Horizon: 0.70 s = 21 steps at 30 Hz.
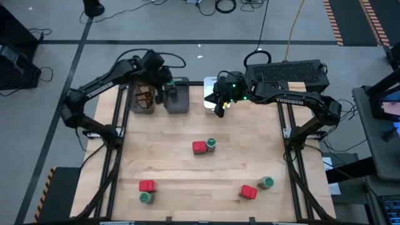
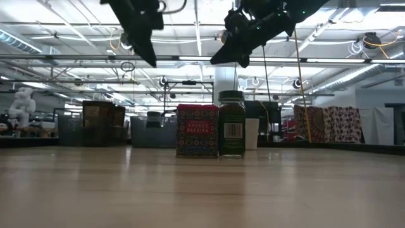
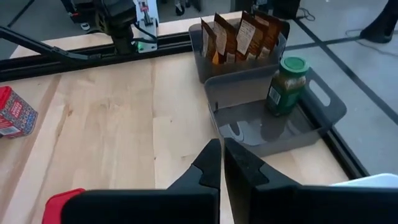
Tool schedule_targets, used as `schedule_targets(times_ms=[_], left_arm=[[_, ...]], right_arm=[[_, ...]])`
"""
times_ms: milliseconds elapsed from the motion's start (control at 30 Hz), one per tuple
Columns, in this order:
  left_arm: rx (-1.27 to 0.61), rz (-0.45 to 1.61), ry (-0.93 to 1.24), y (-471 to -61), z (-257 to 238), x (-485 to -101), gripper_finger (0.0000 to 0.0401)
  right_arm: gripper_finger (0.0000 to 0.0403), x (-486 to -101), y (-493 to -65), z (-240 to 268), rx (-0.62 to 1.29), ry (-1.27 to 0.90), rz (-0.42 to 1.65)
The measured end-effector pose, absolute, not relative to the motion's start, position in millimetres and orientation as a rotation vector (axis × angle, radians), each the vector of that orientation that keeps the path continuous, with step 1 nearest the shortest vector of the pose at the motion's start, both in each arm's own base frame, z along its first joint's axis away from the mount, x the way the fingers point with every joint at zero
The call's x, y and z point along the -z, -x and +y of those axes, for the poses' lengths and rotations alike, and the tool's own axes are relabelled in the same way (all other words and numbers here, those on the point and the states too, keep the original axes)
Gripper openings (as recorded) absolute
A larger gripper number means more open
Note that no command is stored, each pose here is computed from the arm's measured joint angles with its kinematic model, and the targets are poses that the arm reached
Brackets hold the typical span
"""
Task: Sort spices by type
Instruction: Put the bottom left green seasoning bottle into the right black bin
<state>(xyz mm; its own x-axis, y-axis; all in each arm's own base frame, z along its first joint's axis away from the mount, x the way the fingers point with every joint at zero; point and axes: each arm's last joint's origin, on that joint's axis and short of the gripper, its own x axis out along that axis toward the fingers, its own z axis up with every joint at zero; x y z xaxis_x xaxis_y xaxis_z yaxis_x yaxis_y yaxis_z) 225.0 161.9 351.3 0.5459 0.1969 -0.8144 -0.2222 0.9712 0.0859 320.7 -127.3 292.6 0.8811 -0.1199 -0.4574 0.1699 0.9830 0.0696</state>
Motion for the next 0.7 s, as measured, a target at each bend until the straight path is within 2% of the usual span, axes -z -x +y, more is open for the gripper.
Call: schedule_targets(times_ms=[200,467,700], left_arm=[[-0.181,0.939,0.086,-229,126,-361,0.0331],[-0.041,0.920,0.316,-245,80,-363,0.0331],[-0.035,0.937,0.429,-258,28,-365,0.0331]], right_arm=[[0.0000,-293,-321,-127,0.145,-0.084,0.470],[0.0000,-292,-321,-125,0.124,-0.081,0.471],[0.0000,-289,-329,-94,-0.060,0.001,0.507]])
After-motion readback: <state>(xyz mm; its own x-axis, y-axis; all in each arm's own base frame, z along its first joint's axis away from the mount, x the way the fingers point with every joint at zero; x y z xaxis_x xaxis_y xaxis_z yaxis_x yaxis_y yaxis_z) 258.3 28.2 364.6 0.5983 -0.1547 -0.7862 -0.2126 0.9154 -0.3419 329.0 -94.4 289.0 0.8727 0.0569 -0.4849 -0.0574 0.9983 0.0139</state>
